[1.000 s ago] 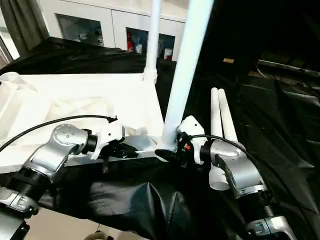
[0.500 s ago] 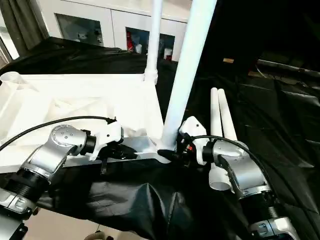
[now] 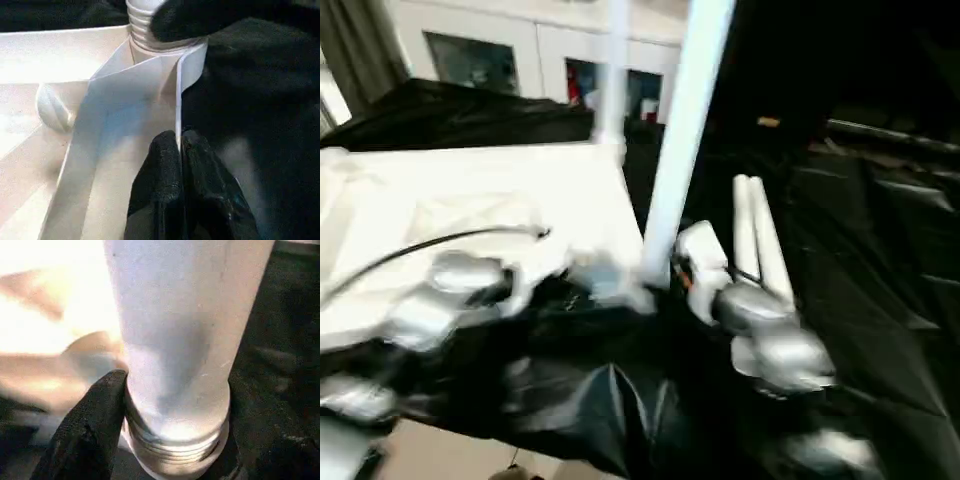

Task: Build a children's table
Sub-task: Rotate leg to tighten

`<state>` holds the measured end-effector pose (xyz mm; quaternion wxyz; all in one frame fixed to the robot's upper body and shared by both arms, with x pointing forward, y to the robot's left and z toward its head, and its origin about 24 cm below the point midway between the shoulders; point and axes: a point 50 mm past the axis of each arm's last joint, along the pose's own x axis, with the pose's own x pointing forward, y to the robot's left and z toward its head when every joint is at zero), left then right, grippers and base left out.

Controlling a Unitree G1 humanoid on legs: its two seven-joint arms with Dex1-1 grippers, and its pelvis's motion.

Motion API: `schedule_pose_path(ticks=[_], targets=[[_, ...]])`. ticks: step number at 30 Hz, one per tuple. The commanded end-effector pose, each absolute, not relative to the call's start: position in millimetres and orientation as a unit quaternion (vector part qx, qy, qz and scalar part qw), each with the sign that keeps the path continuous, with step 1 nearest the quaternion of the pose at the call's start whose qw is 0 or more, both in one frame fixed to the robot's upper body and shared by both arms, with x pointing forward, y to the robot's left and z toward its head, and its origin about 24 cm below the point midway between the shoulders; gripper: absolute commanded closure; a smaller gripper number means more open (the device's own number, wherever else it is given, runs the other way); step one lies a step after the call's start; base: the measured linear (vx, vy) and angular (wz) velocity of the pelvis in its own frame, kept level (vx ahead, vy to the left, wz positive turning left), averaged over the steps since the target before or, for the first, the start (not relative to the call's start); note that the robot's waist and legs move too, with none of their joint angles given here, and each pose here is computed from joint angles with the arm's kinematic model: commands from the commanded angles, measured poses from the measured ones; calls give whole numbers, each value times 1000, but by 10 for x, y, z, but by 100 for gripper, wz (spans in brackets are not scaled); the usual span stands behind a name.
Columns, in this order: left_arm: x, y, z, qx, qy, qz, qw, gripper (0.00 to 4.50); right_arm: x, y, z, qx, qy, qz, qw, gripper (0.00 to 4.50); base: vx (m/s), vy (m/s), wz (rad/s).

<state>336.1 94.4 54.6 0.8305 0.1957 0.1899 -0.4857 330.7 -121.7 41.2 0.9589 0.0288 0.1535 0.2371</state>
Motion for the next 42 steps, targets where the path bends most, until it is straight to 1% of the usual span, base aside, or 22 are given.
schedule_pose_path(ticks=[1, 3, 5, 6, 7, 8, 10, 14, 16, 17, 19, 20, 22, 24, 25, 28, 30, 32, 34, 35, 38, 42], targets=[[3474, 931, 574, 173, 190, -418, 871, 450, 3238, -1153, 101, 44, 223, 185, 956, 180, 0, 0, 0], [3494, 817, 557, 163, 193, -402, 880, 450, 3283, -1010, 96, 54, 221, 168, 959, 180, 0, 0, 0], [3503, 644, 544, 163, 193, -392, 884, 450, 3360, -813, 143, 72, 212, 163, 961, 180, 0, 0, 0], [3505, 610, 545, 164, 193, -392, 884, 450, 3385, -781, 169, 74, 209, 161, 962, 180, 0, 0, 0], [3506, 596, 546, 166, 192, -391, 885, 450, 3399, -771, 184, 74, 206, 158, 963, 180, 0, 0, 0], [3510, 575, 555, 166, 189, -391, 885, 450, 3419, -755, 216, 83, 200, 160, 963, 124, 0, 0, 0], [3507, 567, 560, 164, 186, -395, 884, 450, 3425, -753, 235, 85, 196, 167, 963, 124, 0, 0, 0], [3499, 558, 564, 163, 182, -405, 881, 450, 3443, -762, 265, 79, 181, 176, 964, 81, 0, 0, 0], [3494, 580, 567, 164, 179, -413, 878, 450, 3468, -832, 303, 51, 156, 176, 971, 77, 0, 0, 0], [3488, 602, 576, 164, 172, -424, 874, 450, 3481, -898, 336, 32, 138, 183, 973, 58, 0, 0, 0], [3489, 629, 573, 163, 175, -422, 874, 450, 3486, -940, 361, 26, 128, 188, 974, 46, 0, 0, 0], [3486, 656, 576, 165, 172, -427, 872, 450, 3480, -984, 387, 22, 123, 200, 972, 33, 0, 0, 0], [3484, 723, 578, 168, 172, -431, 870, 450, 3459, -1082, 428, 7, 118, 220, 968, 33, 0, 0, 0], [3474, 783, 586, 173, 166, -443, 864, 450, 3433, -1187, 468, -12, 115, 239, 964, 6, 0, 0, 0], [3472, 799, 585, 173, 167, -444, 863, 450, 3428, -1210, 477, -16, 114, 243, 963, 6, 0, 0, 0], [3454, 924, 592, 169, 177, -457, 855, 450, 3347, -1375, 525, -47, 127, 295, 946, 6, 0, 0, 0], [3443, 956, 603, 167, 178, -465, 851, 450, 3313, -1419, 527, -61, 136, 314, 938, 6, 0, 0, 0], [3407, 1001, 640, 171, 167, -494, 836, 450, 3258, -1500, 552, -77, 145, 340, 926, 6, 0, 0, 0], [3305, 1027, 691, 170, 147, -554, 802, 450, 3202, -1570, 608, -78, 146, 371, 914, 6, 0, 0, 0], [3254, 1039, 701, 170, 146, -577, 785, 450, 3176, -1585, 622, -80, 146, 386, 907, 6, 0, 0, 0], [3170, 1051, 721, 168, 149, -608, 762, 450, 3106, -1595, 605, -93, 157, 420, 889, 6, 0, 0, 0], [3159, 1073, 723, 176, 150, -609, 759, 450, 3073, -1579, 602, -90, 162, 441, 878, 6, 0, 0, 0]])
